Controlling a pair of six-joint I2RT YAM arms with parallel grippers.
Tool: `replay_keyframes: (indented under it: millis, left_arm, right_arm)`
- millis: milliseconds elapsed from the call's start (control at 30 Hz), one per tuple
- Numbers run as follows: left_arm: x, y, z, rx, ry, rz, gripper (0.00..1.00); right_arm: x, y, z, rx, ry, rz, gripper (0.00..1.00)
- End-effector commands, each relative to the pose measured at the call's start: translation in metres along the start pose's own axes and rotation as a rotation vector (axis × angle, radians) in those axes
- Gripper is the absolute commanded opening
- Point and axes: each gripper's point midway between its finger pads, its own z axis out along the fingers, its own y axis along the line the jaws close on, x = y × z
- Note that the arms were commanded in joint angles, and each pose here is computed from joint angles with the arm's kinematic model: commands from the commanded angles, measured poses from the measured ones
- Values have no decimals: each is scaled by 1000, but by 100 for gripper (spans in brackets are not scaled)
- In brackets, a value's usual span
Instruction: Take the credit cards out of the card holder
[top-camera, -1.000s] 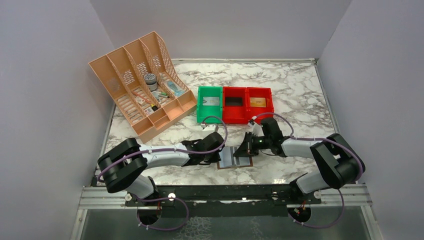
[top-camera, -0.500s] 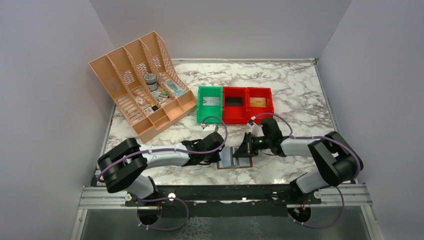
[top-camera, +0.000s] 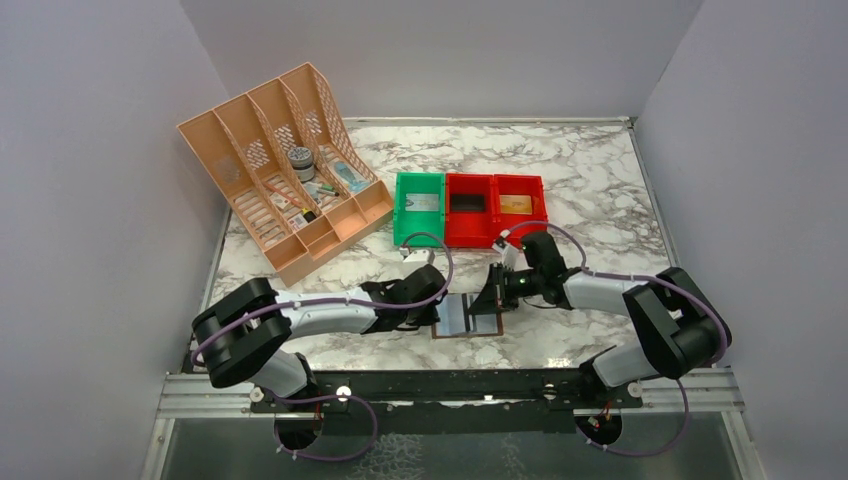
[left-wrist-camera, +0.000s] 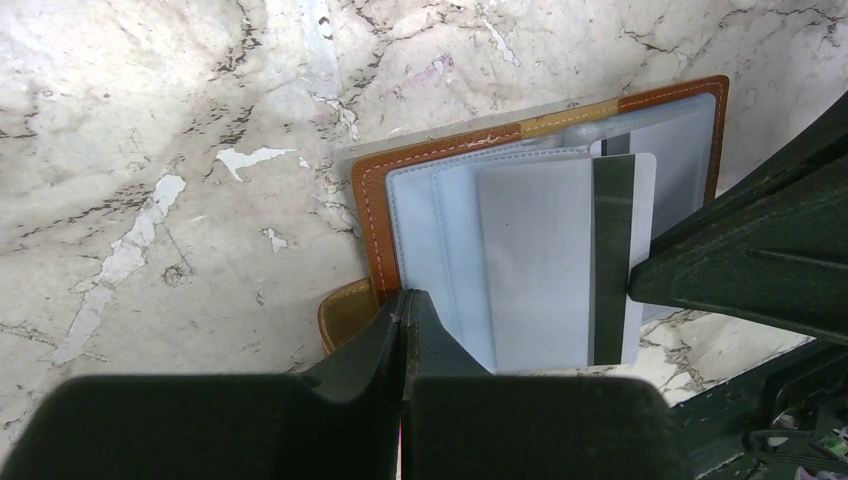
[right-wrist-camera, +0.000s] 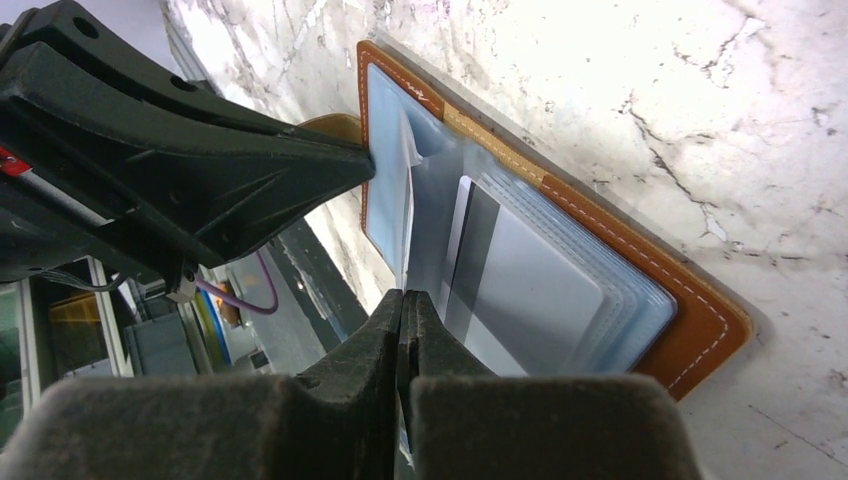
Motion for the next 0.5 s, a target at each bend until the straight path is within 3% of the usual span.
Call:
replay_keyframes:
  millis: [0,467]
  left_arm:
    - [6,24,-3,-75,-1,33,1]
    - [3,25,-8,-67,-19,24,2]
  right_arm:
    - [-3,12,-3,-46,30,-31,1]
    - [-5,12,-6,-56,37,8,1]
